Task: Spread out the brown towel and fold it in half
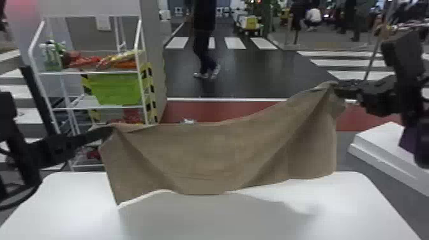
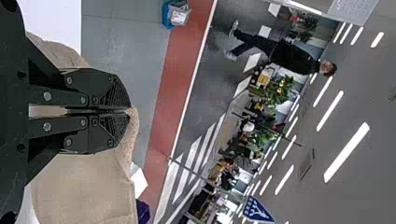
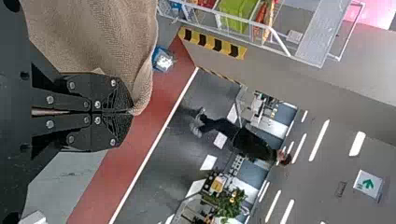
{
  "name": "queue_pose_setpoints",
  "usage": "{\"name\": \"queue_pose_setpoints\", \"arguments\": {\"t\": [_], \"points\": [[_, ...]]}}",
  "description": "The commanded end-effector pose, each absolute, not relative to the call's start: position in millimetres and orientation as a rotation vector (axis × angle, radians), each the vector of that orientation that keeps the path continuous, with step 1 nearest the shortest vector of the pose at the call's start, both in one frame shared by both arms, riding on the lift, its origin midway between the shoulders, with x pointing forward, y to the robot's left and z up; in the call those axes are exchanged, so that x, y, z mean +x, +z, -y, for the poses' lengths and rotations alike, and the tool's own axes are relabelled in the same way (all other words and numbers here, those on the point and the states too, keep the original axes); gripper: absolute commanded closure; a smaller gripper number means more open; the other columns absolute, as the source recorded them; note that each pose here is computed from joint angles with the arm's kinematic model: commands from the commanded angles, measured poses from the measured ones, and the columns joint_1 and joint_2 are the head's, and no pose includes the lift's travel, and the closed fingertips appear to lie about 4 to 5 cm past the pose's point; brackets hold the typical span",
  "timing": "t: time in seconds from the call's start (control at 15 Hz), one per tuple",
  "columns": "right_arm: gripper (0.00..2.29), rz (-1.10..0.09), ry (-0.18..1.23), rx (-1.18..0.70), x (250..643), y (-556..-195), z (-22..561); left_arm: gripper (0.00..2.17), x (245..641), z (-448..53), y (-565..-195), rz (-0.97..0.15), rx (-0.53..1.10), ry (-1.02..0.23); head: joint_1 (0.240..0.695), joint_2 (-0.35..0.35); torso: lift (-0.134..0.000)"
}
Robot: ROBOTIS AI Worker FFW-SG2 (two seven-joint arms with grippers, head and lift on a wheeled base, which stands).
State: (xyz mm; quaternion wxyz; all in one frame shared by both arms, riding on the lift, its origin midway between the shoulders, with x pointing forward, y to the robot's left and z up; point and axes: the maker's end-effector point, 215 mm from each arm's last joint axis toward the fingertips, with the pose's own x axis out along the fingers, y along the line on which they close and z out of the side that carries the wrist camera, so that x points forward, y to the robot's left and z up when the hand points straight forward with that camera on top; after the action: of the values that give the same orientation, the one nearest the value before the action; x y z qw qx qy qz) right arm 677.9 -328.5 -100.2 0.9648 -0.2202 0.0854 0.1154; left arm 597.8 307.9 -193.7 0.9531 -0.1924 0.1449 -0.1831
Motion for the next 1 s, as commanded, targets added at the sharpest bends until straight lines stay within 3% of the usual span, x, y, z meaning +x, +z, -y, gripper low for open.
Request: {"name": "queue_pose_setpoints", "arguments": {"t": [0.0, 0.2, 0.4, 0.73, 0.8, 0.93], "points": [[1.3, -0.164, 0.217, -0.445, 689, -95, 336, 1.08, 604, -309, -188, -0.289, -0.395, -0.377, 0.404, -0.016, -0.124], [1.3, -0.165, 0.203, -0.423, 689, -97, 351, 1.08, 597, -310, -191, -0.287, -0.405, -0.385, 0.386, -0.025, -0.124], [1.3, -0.22, 0.262, -0.437, 649, -152, 348, 1.08, 557, -326, -215, -0.287, -0.436, -0.375, 0.397, -0.032, -0.124], [1.3, -0.305, 0.412, -0.567, 562, -258, 336, 1.08, 457, -333, -261, -0.334, -0.398, -0.421, 0.538, -0.013, -0.124], [1.3, -0.344, 0.446, -0.579, 545, -284, 335, 1.08, 442, -334, -266, -0.331, -0.384, -0.429, 0.6, -0.006, -0.124], [1.3, -0.39, 0.513, -0.607, 515, -324, 327, 1.08, 423, -334, -280, -0.299, -0.31, -0.451, 0.667, -0.003, -0.124]]}}
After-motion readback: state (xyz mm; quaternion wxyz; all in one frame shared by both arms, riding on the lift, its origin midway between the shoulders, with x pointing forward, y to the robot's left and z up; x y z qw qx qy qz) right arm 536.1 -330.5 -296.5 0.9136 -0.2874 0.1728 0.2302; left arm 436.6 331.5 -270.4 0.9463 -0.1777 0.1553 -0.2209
